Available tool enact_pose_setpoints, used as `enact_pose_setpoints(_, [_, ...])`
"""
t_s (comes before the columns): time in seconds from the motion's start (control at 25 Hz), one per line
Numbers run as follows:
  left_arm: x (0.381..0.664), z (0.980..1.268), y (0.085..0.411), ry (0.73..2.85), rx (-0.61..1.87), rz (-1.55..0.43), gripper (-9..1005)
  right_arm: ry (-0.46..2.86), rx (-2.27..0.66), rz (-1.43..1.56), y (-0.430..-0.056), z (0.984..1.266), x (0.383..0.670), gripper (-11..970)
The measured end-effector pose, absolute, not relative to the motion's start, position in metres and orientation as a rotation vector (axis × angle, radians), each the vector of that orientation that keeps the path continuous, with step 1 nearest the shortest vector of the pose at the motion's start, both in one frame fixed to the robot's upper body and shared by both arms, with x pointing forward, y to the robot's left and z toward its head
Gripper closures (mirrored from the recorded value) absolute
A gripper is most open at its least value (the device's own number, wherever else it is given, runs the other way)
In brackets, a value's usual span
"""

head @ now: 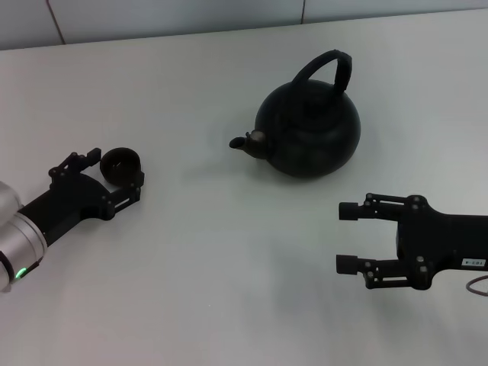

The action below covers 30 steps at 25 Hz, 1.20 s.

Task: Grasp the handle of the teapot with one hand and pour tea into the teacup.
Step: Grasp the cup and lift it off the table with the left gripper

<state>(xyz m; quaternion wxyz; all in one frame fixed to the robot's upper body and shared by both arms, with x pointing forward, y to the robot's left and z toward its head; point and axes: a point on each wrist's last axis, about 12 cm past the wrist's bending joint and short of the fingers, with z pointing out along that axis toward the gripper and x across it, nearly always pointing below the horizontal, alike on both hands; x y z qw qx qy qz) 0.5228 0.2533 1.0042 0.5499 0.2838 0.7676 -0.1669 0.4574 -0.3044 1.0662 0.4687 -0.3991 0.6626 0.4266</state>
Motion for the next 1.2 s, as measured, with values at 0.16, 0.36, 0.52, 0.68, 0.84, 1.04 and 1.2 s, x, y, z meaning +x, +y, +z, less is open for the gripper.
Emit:
enact_pose_setpoints(0.16, [0.525, 1.005, 0.252, 1.816, 0.675, -0.394, 192, 1.623, -0.98, 1.046, -0.304, 1.066, 0.458, 175])
enact_pose_setpoints(0.36, [0.526, 1.005, 0.251, 1.819, 0.682, -0.39, 194, 1.622, -0.981, 1.047, -0.304, 1.067, 0.458, 174])
enact_pose_setpoints(0.52, [0.527, 1.005, 0.247, 1.818, 0.708, -0.397, 196, 1.622, -0.981, 1.047, -0.304, 1.067, 0.458, 174])
enact_pose_setpoints(0.68, [0.528, 1.004, 0.244, 1.826, 0.724, -0.393, 198, 1.622, -0.981, 1.047, -0.304, 1.067, 0.458, 174])
enact_pose_setpoints(0.84, [0.529, 1.004, 0.242, 1.825, 0.735, -0.393, 222, 1.622, -0.979, 1.045, -0.304, 1.067, 0.458, 174])
enact_pose_setpoints(1.04, [0.528, 1.006, 0.238, 1.811, 0.743, -0.417, 313, 1.621, -0.972, 1.039, -0.305, 1.067, 0.459, 174])
enact_pose_setpoints(1.2, [0.524, 1.009, 0.226, 1.776, 0.803, -0.456, 313, 1.621, -0.972, 1.039, -0.305, 1.067, 0.459, 174])
